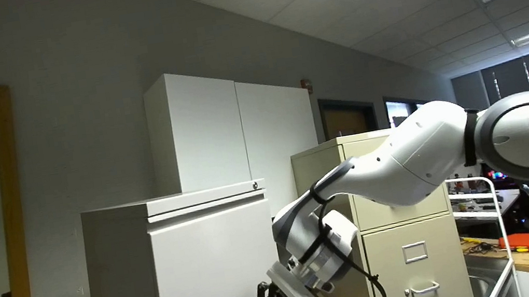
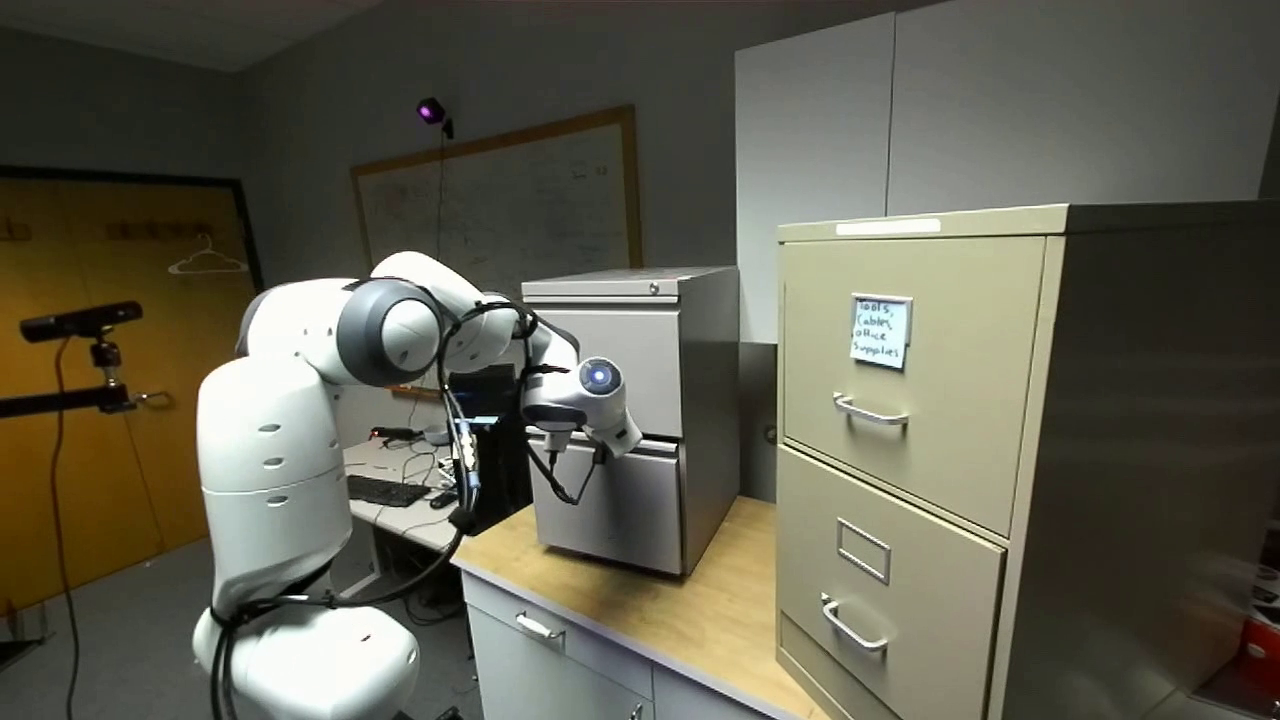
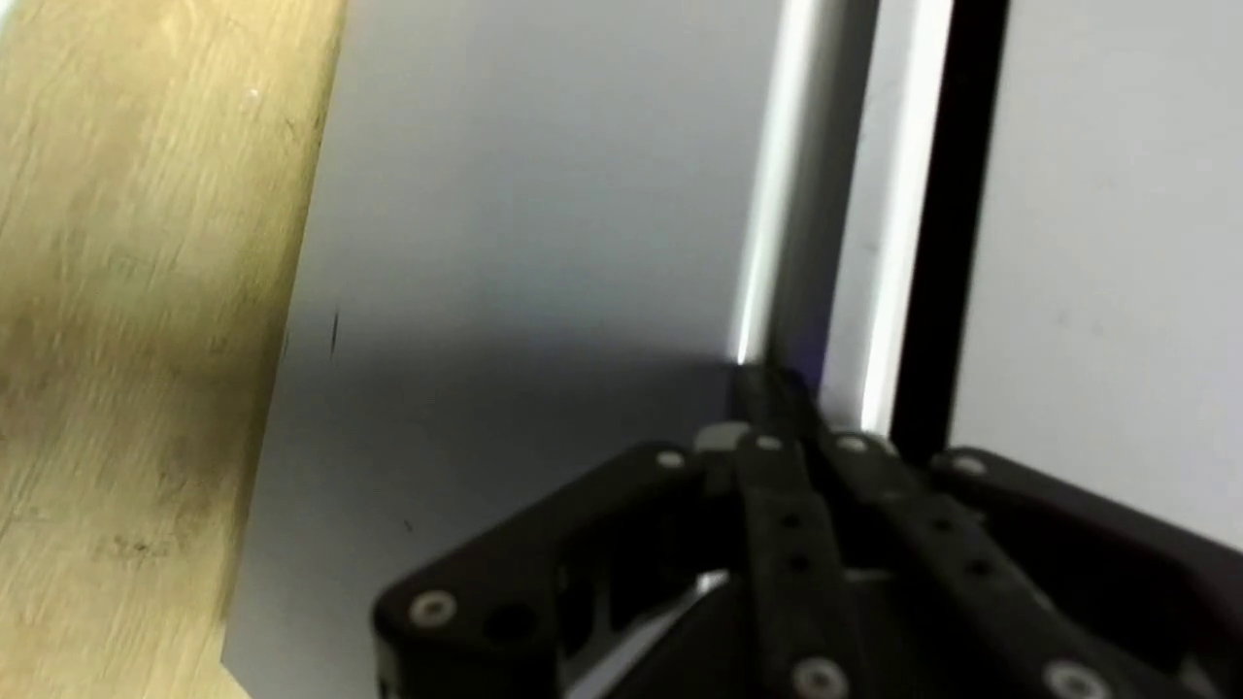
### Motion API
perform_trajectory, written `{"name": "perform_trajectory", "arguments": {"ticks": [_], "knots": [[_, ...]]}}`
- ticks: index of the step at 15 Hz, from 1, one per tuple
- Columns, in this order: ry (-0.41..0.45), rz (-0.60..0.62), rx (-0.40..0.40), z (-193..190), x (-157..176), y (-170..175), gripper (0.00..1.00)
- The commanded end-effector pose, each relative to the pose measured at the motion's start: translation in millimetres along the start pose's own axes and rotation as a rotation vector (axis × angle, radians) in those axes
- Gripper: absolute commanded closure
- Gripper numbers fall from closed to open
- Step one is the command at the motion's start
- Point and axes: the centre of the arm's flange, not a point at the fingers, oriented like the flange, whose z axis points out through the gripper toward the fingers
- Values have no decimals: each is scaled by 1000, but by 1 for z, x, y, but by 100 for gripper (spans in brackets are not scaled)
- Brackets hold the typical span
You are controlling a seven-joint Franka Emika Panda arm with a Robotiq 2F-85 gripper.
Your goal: Close the bottom drawer on the left
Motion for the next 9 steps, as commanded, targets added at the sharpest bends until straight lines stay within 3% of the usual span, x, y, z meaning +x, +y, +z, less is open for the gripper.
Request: {"name": "perform_trajectory", "arguments": {"ticks": [1,9], "knots": [[-10,-10,68,15,24,-40,100],[-36,-17,64,28,38,-55,100]]}}
